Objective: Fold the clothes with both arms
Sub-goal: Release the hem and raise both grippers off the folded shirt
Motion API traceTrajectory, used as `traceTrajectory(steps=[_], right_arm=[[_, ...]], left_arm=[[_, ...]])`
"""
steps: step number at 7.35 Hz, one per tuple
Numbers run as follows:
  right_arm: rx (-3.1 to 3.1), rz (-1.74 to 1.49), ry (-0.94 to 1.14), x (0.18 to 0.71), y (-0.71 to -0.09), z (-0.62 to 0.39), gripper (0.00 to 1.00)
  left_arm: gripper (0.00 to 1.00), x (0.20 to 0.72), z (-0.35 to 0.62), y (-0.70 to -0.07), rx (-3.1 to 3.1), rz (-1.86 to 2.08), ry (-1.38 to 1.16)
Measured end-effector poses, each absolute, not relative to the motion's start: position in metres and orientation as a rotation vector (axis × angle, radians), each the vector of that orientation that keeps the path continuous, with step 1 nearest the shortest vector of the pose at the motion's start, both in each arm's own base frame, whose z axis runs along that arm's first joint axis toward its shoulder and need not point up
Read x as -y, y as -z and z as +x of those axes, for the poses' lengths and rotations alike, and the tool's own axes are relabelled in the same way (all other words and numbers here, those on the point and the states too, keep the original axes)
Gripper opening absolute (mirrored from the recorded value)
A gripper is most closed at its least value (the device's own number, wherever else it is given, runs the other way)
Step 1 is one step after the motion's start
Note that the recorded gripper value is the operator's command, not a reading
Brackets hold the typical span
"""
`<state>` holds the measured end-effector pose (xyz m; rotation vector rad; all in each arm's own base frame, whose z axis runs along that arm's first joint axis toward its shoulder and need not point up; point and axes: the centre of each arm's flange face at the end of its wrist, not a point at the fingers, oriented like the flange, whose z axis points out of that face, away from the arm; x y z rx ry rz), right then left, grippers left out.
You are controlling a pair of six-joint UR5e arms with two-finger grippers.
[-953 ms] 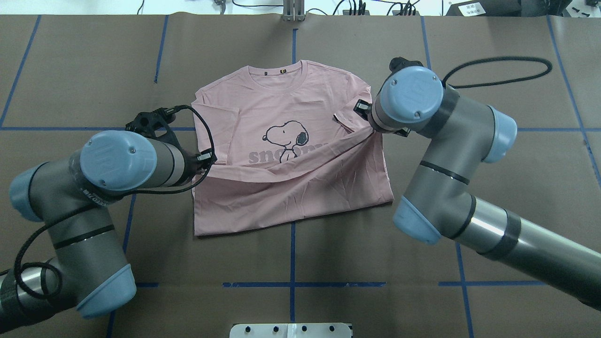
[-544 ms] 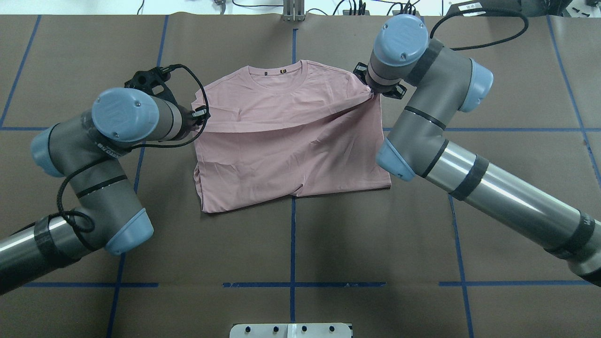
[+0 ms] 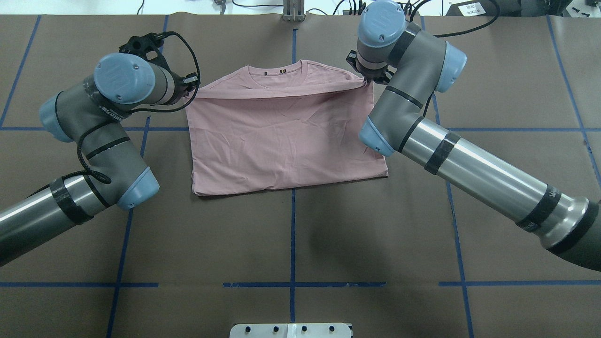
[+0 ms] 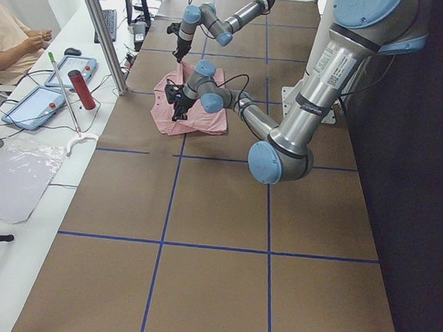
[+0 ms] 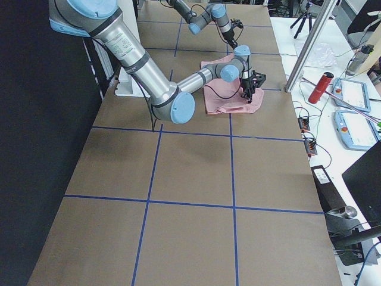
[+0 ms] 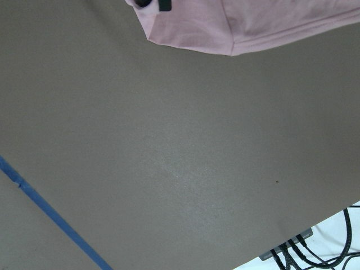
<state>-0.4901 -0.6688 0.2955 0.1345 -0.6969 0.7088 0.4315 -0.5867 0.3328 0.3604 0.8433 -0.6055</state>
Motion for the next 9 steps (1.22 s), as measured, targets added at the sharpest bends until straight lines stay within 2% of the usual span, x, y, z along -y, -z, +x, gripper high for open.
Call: traceTrajectory(steps=[3,7,9], right_arm=[[0.689,0.148,-0.713,0.677,-0.305,-0.496,0.0],[0.692,0.152,-0.712,0.684,-0.311,-0.504,0.0],[0.697,0.154,-0.71,0.685,-0.314,-0.506,0.0]], left_arm=[[0.0,0.609,0.438,-0.358,-0.847,0.403,0.59],[0.0,0.614,0.439,-0.366,-0.855,0.413,0.582],[0.07,0.614,0.44,-0.369,-0.867,0.416,0.58]])
